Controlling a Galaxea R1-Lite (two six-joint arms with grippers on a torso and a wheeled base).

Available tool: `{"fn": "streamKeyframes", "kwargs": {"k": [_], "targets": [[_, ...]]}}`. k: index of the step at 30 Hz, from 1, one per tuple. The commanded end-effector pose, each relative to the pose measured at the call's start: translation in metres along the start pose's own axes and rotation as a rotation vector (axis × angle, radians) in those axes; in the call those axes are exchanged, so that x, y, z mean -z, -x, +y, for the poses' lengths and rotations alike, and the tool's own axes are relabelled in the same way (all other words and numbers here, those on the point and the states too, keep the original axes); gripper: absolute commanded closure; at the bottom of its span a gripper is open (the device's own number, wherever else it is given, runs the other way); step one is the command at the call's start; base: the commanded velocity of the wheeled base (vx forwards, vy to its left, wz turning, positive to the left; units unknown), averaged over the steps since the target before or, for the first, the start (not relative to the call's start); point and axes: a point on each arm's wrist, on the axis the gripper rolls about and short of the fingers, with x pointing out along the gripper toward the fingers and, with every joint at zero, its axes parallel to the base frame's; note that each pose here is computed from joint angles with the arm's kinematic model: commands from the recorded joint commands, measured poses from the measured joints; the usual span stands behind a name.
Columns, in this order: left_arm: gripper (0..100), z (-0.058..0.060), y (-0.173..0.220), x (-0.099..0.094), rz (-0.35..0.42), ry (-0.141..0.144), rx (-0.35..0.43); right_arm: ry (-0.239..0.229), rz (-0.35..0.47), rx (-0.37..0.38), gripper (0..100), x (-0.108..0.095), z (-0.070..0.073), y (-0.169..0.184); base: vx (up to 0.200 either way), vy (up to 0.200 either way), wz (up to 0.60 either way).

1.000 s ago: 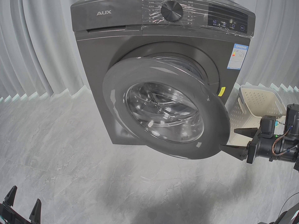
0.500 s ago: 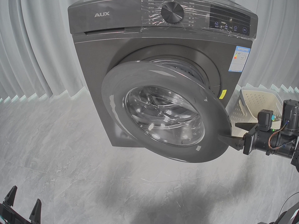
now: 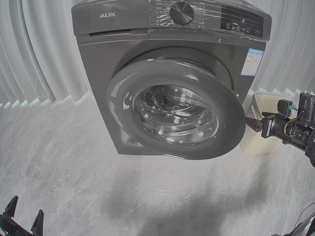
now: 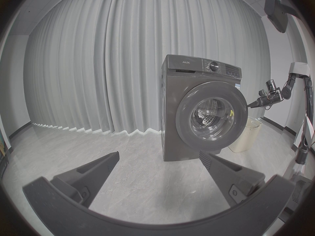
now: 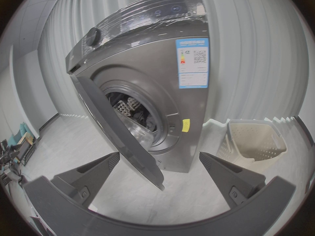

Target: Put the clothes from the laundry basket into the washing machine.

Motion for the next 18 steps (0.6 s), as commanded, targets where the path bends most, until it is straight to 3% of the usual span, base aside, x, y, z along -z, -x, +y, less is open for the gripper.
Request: {"fn": "streamKeyframes", "kwargs": {"k": [1, 9, 14, 18], "targets": [[0, 0.0, 0.0, 0.005, 0.001, 0.0, 0.0, -0.011, -0.005, 0.07, 0, 0.0, -0.016, -0.005, 0.0, 0.0, 0.0], [0, 0.0, 0.0, 0.005, 0.0, 0.0, -0.003, -0.015, 0.031, 0.075, 0, 0.011, -0.016, 0.0, 0.0, 0.0, 0.0], [0, 0.0, 0.0, 0.005, 0.001, 0.002, -0.003, 0.002, 0.134, -0.039, 0, 0.042, 0.013, 0.02, 0.0, -0.2, 0.0], [0, 0.0, 0.0, 0.005, 0.001, 0.002, -0.002, 0.016, 0.174, -0.115, 0, 0.054, 0.029, 0.025, 0.0, -0.2, 0.0]]}}
